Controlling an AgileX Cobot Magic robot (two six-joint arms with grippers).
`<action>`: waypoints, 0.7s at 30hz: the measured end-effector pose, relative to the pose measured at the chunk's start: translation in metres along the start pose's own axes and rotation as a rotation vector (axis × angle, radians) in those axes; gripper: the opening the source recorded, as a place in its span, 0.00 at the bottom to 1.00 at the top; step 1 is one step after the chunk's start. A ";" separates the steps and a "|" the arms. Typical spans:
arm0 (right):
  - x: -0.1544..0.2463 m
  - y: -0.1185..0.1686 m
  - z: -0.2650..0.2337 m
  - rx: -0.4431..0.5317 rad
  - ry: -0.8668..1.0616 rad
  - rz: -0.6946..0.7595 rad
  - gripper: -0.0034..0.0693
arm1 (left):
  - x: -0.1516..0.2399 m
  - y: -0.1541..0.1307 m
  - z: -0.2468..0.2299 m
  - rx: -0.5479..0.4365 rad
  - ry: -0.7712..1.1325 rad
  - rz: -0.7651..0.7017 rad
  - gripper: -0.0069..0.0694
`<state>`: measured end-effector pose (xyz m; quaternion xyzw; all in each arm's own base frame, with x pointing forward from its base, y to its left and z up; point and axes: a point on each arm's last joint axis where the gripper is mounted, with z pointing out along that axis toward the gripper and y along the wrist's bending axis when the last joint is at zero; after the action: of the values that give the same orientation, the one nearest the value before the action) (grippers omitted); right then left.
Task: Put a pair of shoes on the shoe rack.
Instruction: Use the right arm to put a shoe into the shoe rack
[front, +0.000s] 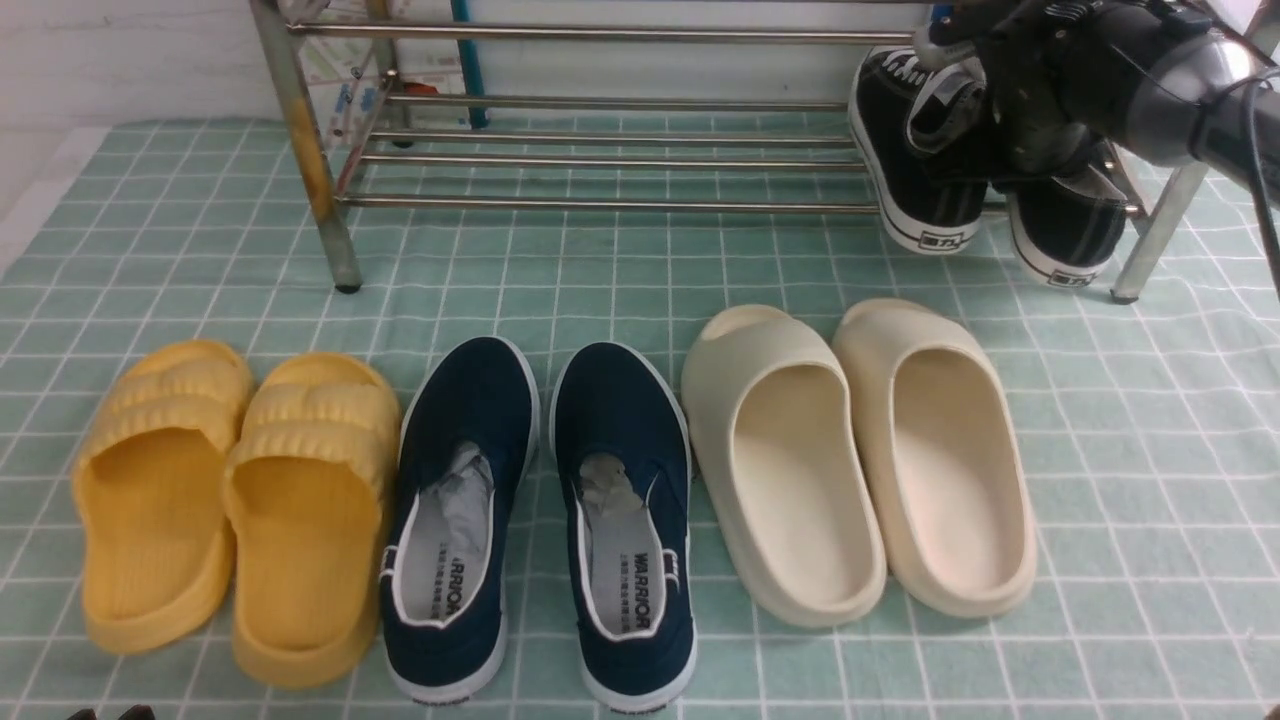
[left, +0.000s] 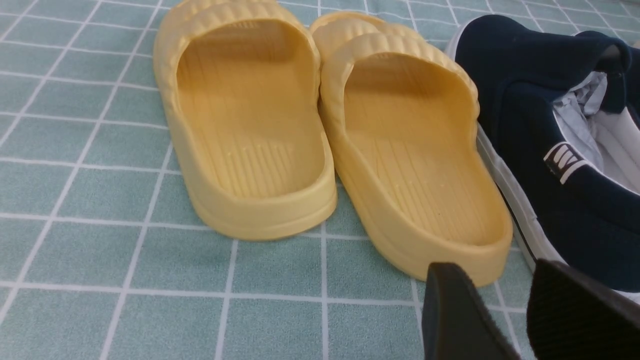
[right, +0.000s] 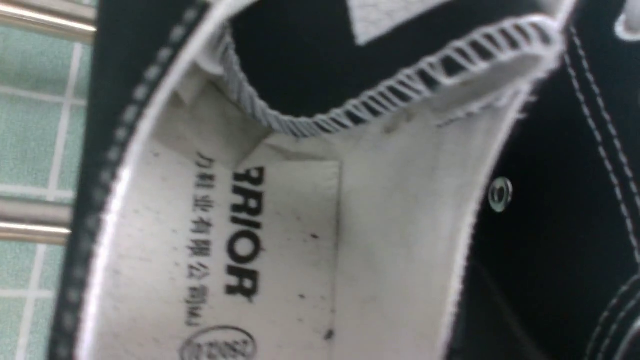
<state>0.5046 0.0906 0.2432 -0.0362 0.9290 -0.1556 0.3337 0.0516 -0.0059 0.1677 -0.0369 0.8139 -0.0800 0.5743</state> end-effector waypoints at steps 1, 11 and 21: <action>0.000 0.000 -0.001 0.005 0.008 0.000 0.49 | 0.000 0.000 0.000 0.000 0.000 0.000 0.40; -0.002 -0.006 -0.035 -0.053 0.077 0.043 0.84 | 0.000 0.000 0.000 0.000 0.000 0.000 0.40; 0.004 -0.011 -0.065 -0.150 0.201 -0.065 0.65 | 0.000 0.000 0.000 0.000 0.000 0.000 0.40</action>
<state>0.4596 0.0965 0.2919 -0.0755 0.9651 -0.0995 0.2300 0.0516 -0.0059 0.1677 -0.0369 0.8139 -0.0800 0.5743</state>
